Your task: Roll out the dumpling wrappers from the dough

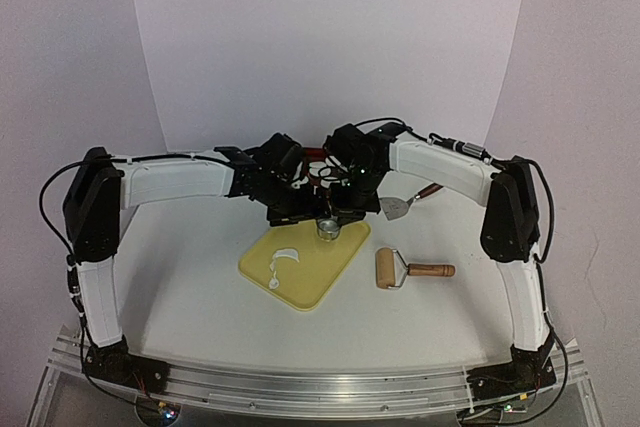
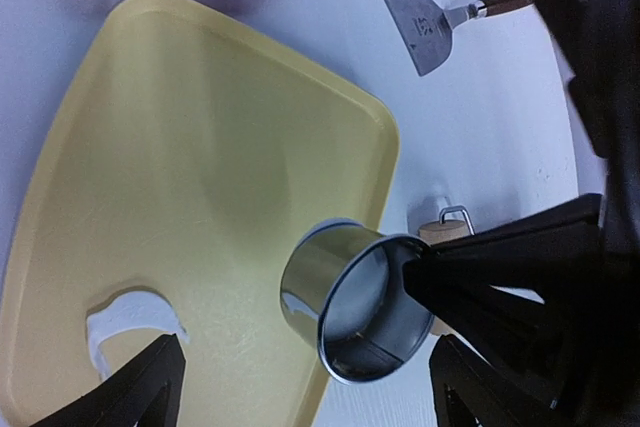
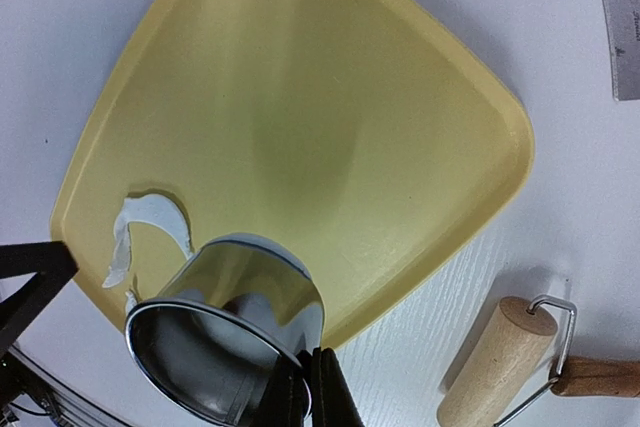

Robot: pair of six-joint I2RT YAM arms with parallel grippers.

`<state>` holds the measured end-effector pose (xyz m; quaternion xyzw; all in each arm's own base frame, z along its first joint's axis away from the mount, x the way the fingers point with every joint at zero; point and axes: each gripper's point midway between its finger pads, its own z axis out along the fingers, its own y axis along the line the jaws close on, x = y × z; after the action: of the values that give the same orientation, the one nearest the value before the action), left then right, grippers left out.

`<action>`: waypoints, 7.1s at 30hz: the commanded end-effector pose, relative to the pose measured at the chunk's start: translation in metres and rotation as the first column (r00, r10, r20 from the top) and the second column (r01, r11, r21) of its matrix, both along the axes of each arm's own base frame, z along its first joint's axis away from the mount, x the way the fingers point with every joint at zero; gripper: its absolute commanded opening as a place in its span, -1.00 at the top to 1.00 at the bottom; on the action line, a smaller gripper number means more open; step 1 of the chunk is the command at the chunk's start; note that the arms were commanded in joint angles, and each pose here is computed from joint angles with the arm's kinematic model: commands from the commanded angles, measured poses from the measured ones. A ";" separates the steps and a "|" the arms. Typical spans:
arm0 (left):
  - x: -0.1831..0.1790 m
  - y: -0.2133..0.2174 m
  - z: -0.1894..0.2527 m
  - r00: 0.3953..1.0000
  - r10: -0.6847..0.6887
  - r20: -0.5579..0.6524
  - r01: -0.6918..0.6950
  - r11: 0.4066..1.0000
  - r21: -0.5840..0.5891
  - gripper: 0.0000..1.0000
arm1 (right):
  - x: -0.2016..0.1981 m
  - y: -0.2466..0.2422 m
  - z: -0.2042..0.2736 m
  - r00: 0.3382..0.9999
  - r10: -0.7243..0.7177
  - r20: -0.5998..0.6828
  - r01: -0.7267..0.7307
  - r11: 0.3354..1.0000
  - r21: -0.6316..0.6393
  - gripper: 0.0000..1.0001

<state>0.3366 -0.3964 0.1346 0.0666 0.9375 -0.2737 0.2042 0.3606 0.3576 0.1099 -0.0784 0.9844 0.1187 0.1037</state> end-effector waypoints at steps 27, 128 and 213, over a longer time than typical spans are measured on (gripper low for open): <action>0.039 -0.024 0.116 0.945 -0.071 0.318 0.099 0.992 -0.073 -0.88 | 0.041 -0.036 -0.001 0.991 -0.122 0.046 0.123 0.992 -0.019 1.00; 0.038 0.166 -0.045 0.895 0.385 -0.225 -0.358 0.922 0.150 -0.68 | 0.202 -0.282 0.106 0.892 -0.395 0.222 0.145 0.714 0.685 1.00; -0.030 0.097 -0.138 0.926 0.113 -0.361 0.000 0.955 0.298 1.00 | 0.003 -0.166 -0.003 0.637 -0.744 0.204 0.700 0.668 0.252 1.00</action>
<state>0.3422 -0.3121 0.0144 0.0224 0.9844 -0.1541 0.0820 0.3737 0.1922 0.1367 0.3016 0.8868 0.1650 0.3088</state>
